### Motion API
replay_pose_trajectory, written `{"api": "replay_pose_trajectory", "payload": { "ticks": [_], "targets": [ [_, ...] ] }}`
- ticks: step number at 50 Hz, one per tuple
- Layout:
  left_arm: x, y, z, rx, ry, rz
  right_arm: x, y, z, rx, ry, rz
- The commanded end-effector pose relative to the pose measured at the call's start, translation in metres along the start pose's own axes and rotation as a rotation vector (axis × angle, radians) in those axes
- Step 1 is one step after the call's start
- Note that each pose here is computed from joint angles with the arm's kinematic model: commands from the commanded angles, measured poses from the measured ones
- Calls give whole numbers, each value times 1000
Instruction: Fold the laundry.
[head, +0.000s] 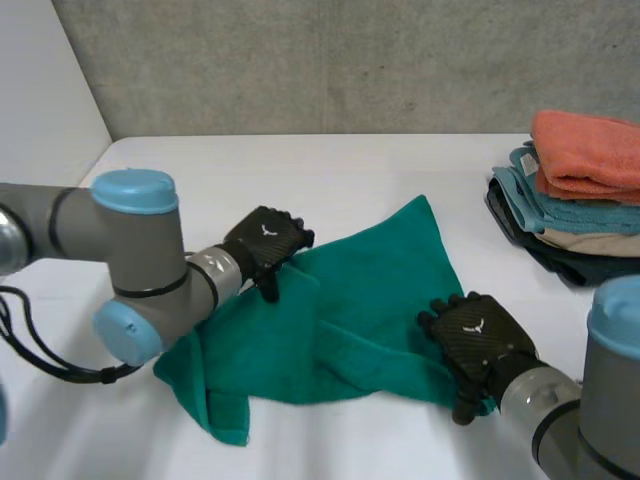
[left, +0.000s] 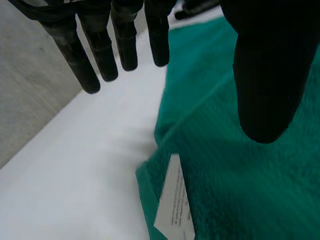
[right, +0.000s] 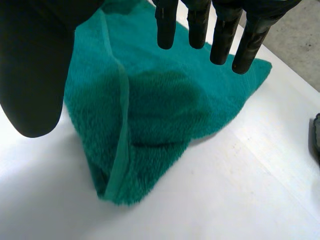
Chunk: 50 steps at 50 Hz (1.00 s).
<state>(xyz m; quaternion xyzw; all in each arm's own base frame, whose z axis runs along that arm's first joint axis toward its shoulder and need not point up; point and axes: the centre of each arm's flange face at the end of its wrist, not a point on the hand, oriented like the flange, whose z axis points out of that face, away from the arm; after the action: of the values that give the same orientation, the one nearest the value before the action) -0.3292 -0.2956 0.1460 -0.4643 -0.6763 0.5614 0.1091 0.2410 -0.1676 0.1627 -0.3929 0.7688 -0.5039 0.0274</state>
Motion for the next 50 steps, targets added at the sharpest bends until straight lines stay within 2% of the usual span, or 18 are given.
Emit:
{"api": "replay_pose_trajectory", "payload": {
  "ticks": [1,11,20,29,36,40,44,46,50],
  "targets": [
    [9,15,16,-45,30,42,-2,14,0,-10,16,-15],
    [14,17,22,-47,35,47,5,17,7,-13,41,-2],
    [-3,6,16,-88,-123,74,6,18,20,-10,45,15],
    [-11,-15,-5,-70,-159,131,8,14,41,-14,43,9],
    [-35,-30,-16,-52,-251,131,18,-13,50,65,64,-58],
    [-67,-36,-17,-44,-356,131,35,-49,58,171,133,-176],
    [-108,-63,-17,61,-503,149,62,-103,65,319,261,-327],
    [-132,-94,-19,176,-615,169,80,-147,67,451,365,-399],
    [-165,-145,-31,407,-807,196,115,-224,63,731,584,-422]
  ]
}}
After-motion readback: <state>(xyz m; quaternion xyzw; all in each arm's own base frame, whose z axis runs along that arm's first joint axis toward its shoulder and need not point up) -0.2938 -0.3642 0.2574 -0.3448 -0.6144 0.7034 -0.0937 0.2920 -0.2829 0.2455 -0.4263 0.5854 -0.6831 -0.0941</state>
